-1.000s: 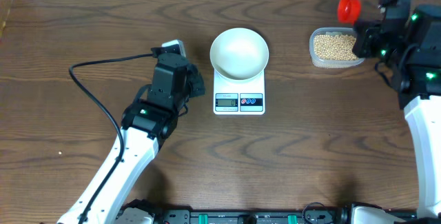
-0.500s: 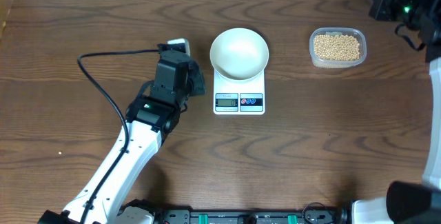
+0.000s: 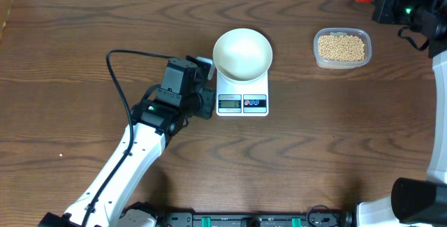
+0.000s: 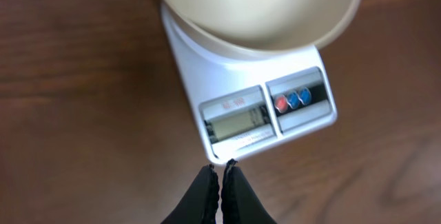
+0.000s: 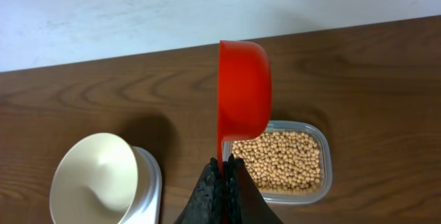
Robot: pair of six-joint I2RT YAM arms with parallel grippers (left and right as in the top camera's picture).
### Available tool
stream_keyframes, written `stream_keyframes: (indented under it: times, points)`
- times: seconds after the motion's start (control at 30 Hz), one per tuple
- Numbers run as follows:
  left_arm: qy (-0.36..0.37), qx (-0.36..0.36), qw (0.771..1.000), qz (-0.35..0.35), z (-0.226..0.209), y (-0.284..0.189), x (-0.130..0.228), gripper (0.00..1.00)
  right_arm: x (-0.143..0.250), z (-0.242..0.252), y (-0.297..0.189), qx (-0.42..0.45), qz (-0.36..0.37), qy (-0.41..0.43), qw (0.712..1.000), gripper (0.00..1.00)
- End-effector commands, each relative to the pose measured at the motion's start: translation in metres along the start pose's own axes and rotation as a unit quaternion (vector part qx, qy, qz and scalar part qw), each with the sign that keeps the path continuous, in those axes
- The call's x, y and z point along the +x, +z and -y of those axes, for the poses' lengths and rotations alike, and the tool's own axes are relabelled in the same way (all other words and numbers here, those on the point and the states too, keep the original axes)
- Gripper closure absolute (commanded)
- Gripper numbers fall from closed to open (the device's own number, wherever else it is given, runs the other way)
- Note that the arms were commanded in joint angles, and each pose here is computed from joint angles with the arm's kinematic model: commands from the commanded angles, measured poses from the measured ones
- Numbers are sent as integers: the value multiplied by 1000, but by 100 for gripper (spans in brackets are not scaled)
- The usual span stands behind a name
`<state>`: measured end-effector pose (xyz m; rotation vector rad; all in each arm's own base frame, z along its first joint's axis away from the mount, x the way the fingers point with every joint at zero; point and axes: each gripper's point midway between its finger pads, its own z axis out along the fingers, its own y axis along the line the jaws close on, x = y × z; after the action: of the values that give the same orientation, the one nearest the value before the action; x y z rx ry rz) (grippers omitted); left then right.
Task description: Scoop item into bowl and weigh 50g on scale
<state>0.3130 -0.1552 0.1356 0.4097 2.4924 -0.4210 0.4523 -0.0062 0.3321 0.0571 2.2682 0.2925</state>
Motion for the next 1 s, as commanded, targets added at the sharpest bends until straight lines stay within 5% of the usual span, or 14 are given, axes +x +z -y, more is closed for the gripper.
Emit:
stream_keyframes:
  times: [0.0, 0.13, 0.2, 0.23, 0.27, 0.63, 0.83, 0.97]
  points:
    - [10, 42, 999, -23, 14, 0, 11, 92, -7, 2, -7, 6, 10, -9, 1000, 99]
    - [4, 39, 998, -47, 13, -1, 23, 66, -5, 2, -7, 6, 6, -12, 1000, 99]
    - [3, 39, 998, -51, 13, -1, 25, 36, -4, 2, -7, 6, 4, -12, 1000, 99]
    - [3, 39, 998, -51, 13, -1, 25, 8, -3, 2, -7, 6, 3, -14, 1000, 99]
    - [3, 39, 998, -51, 13, -1, 25, 2, -2, 2, -7, 7, 1, -15, 1000, 99]
    - [45, 41, 995, -75, 12, -4, 38, 2, -1, 2, -7, 6, -1, -14, 1000, 99]
    - [147, 51, 988, -16, 22, -31, 21, 2, -1, 2, -7, 7, -1, -14, 1000, 99]
    - [154, 48, 987, 13, 25, -47, 13, 2, 0, 2, -7, 7, -3, -13, 1000, 99]
